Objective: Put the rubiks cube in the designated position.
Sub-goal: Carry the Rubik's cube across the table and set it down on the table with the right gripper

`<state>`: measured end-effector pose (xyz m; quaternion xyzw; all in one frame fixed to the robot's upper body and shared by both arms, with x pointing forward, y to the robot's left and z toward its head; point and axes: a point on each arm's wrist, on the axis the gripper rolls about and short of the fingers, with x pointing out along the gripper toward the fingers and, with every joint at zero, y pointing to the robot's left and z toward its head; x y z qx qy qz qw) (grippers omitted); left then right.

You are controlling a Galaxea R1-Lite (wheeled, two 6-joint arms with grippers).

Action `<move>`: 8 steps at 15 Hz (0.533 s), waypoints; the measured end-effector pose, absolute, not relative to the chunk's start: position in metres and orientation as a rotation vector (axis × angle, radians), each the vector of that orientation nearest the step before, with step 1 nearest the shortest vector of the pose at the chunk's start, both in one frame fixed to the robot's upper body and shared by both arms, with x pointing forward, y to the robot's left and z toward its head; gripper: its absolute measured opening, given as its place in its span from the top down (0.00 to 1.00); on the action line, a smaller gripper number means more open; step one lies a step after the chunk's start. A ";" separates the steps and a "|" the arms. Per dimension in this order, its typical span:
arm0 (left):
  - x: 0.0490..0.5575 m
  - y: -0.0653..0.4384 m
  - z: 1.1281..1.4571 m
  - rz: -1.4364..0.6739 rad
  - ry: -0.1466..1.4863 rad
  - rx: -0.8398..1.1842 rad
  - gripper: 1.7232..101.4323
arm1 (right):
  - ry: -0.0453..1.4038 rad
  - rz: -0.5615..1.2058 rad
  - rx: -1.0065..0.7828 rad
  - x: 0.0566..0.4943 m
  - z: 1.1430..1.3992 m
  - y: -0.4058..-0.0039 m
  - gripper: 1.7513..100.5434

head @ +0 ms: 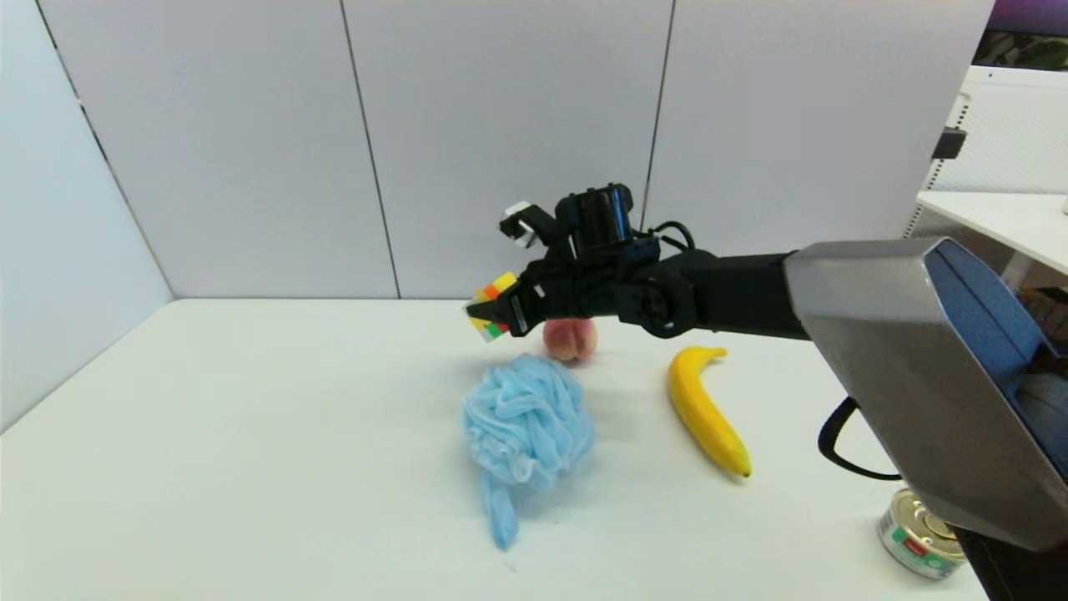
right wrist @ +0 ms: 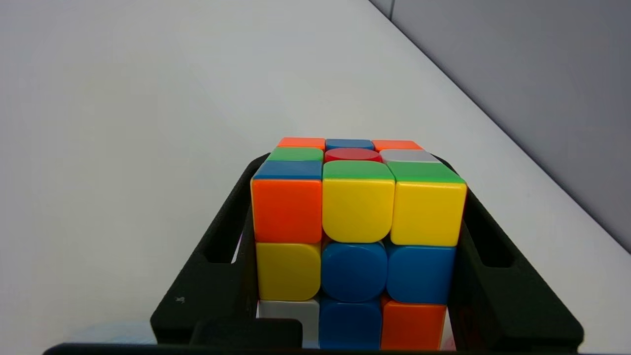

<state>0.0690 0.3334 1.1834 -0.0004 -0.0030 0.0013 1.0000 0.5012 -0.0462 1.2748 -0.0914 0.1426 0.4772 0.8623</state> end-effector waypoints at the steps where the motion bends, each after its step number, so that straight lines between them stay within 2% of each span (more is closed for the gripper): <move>1: 0.069 0.333 1.183 0.003 -0.006 -0.001 0.04 | 0.301 0.997 -0.194 0.504 1.271 -0.047 0.44; 4: 0.069 0.333 1.183 0.003 -0.006 -0.001 0.04 | 0.307 0.992 -0.212 0.509 1.262 -0.049 0.44; 8: 0.069 0.333 1.183 0.003 -0.005 -0.001 0.04 | 0.320 0.989 -0.211 0.512 1.255 -0.048 0.29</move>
